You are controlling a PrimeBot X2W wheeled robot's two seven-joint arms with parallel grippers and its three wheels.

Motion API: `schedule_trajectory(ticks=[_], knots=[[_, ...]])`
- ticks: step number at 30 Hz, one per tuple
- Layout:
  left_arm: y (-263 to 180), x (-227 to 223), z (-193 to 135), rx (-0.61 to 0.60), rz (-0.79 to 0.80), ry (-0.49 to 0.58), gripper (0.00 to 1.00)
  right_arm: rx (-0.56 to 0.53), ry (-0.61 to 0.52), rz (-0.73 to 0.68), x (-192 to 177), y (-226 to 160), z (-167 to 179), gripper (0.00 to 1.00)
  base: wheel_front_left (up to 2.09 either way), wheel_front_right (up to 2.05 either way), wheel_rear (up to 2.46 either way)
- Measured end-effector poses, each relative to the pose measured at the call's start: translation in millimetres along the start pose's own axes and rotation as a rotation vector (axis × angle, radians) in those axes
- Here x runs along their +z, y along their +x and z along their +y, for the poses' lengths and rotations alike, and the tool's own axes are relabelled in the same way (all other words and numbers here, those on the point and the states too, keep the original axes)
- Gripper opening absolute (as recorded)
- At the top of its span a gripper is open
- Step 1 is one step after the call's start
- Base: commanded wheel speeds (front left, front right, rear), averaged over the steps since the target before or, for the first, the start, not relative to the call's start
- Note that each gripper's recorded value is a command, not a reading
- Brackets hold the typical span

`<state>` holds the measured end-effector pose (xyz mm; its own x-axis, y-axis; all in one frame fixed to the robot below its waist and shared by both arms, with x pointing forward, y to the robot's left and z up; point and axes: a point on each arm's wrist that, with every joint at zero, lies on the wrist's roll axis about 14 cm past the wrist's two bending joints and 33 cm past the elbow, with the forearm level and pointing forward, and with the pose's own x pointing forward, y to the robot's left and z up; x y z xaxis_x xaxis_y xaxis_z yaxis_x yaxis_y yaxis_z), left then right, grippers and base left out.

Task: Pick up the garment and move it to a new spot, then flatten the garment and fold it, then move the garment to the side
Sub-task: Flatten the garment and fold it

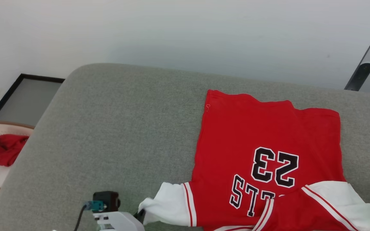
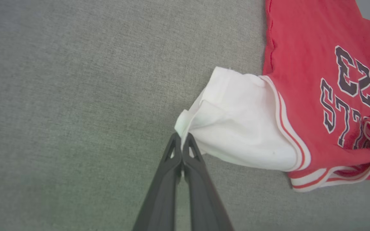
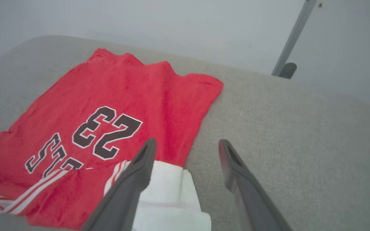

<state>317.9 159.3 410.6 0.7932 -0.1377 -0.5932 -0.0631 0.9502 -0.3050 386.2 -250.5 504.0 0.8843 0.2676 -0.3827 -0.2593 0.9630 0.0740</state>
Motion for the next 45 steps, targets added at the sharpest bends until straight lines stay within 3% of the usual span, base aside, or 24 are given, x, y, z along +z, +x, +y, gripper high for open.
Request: schedule_trajectory(ticks=[6,8,12,16,28,39,40,41,45], knots=[[5,26,-10,-0.050,-0.140,0.025,0.00,0.013,-0.123,-0.274,63,11,20,1.00,0.00,0.00,0.00],[7,34,-13,-0.067,-0.181,0.037,0.00,0.004,-0.155,-0.313,73,18,23,1.00,0.00,0.00,0.00],[10,48,-15,-0.080,-0.261,0.072,0.00,-0.033,-0.114,-0.297,79,44,18,1.00,0.00,0.00,0.00],[17,56,-17,-0.090,-0.293,0.069,0.00,-0.065,-0.045,-0.177,78,78,9,1.00,0.00,0.00,0.00],[46,56,-24,-0.117,-0.285,0.059,0.00,-0.209,0.015,0.397,36,159,-40,1.00,0.00,0.00,0.00],[66,41,-15,-0.096,-0.240,0.013,0.00,-0.275,0.113,0.685,-30,200,-47,1.00,0.00,0.00,0.00],[68,40,-15,-0.093,-0.237,0.004,0.00,-0.276,0.124,0.689,-33,204,-46,0.31,0.00,0.00,0.00],[69,39,-14,-0.093,-0.235,0.002,0.00,-0.274,0.139,0.688,-35,208,-45,0.00,0.00,0.00,0.00],[73,35,-8,-0.074,-0.223,-0.006,0.00,-0.263,0.147,0.686,-40,220,-37,0.00,0.00,0.00,0.00]])
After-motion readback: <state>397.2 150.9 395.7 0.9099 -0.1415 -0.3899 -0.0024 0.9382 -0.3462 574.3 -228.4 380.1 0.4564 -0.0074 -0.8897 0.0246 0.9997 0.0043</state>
